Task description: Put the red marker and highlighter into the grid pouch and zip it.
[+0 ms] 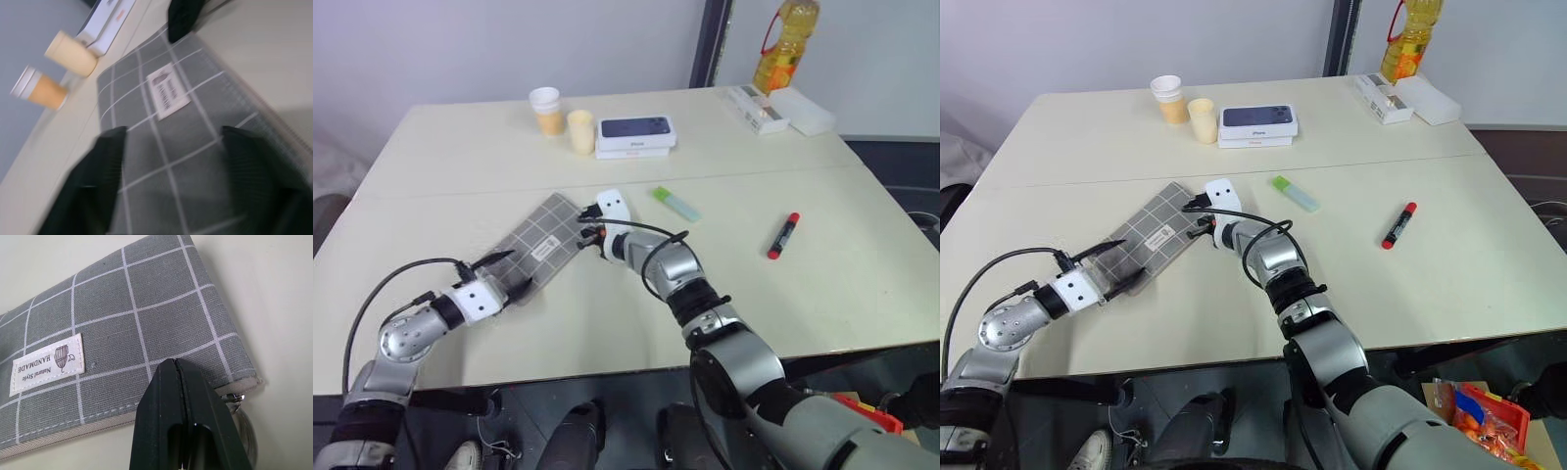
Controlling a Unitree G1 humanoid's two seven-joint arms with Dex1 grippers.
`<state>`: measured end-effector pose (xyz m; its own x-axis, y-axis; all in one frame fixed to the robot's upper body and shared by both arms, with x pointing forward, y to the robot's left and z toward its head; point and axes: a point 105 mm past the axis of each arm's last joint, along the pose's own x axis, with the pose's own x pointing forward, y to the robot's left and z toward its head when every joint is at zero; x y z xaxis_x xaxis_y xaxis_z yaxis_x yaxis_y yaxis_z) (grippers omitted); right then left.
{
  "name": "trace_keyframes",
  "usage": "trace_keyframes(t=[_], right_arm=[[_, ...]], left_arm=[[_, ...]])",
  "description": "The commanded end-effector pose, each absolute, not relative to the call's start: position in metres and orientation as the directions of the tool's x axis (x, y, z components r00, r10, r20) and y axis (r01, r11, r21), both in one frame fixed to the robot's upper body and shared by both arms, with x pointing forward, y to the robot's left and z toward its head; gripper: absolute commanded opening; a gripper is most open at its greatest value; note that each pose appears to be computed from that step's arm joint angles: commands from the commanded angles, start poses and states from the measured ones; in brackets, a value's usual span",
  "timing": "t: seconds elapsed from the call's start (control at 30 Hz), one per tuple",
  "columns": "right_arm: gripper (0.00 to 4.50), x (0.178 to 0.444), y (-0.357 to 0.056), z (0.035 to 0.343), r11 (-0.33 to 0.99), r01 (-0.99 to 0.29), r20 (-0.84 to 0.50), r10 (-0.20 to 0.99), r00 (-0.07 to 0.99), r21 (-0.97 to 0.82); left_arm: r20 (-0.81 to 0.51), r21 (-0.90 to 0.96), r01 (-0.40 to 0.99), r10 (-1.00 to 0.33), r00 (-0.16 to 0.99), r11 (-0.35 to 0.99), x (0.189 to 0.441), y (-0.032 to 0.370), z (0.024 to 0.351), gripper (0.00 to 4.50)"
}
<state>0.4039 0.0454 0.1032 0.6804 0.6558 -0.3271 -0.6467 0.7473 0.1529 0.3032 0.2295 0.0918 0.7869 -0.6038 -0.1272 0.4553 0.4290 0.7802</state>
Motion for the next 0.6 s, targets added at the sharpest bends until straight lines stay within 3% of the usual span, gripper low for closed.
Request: trace_keyframes(t=[0.03, 0.07, 0.23, 0.33, 0.53, 0.6], right_arm=[[0.00, 0.404, 0.047, 0.108, 0.749, -0.645, -0.303, 0.656, 0.692, 0.149], [0.00, 0.404, 0.046, 0.108, 0.752, -0.643, -0.304, 0.652, 0.694, 0.146], [0.00, 0.404, 0.044, 0.107, 0.756, -0.641, -0.304, 0.647, 0.700, 0.132], [0.00, 0.402, 0.046, 0.108, 0.754, -0.644, -0.301, 0.649, 0.699, 0.130], [0.00, 0.400, 0.048, 0.106, 0.745, -0.655, -0.304, 0.657, 0.689, 0.125], [0.00, 0.399, 0.050, 0.105, 0.740, -0.662, -0.306, 0.662, 0.684, 0.122]], left_arm=[[-0.100, 0.783, 0.438, -0.606, 0.789, 0.442, 0.306, 0.235, 0.100, 0.99], [-0.086, 0.771, 0.432, -0.597, 0.798, 0.467, 0.307, 0.238, 0.103, 0.52], [-0.118, 0.699, 0.485, -0.584, 0.803, 0.525, 0.295, 0.253, 0.111, 0.52], [-0.160, 0.670, 0.498, -0.547, 0.821, 0.551, 0.284, 0.267, 0.113, 1.31], [-0.230, 0.649, 0.535, -0.530, 0.816, 0.541, 0.261, 0.278, 0.115, 4.41], [-0.293, 0.667, 0.576, -0.544, 0.786, 0.473, 0.254, 0.274, 0.108, 4.46]])
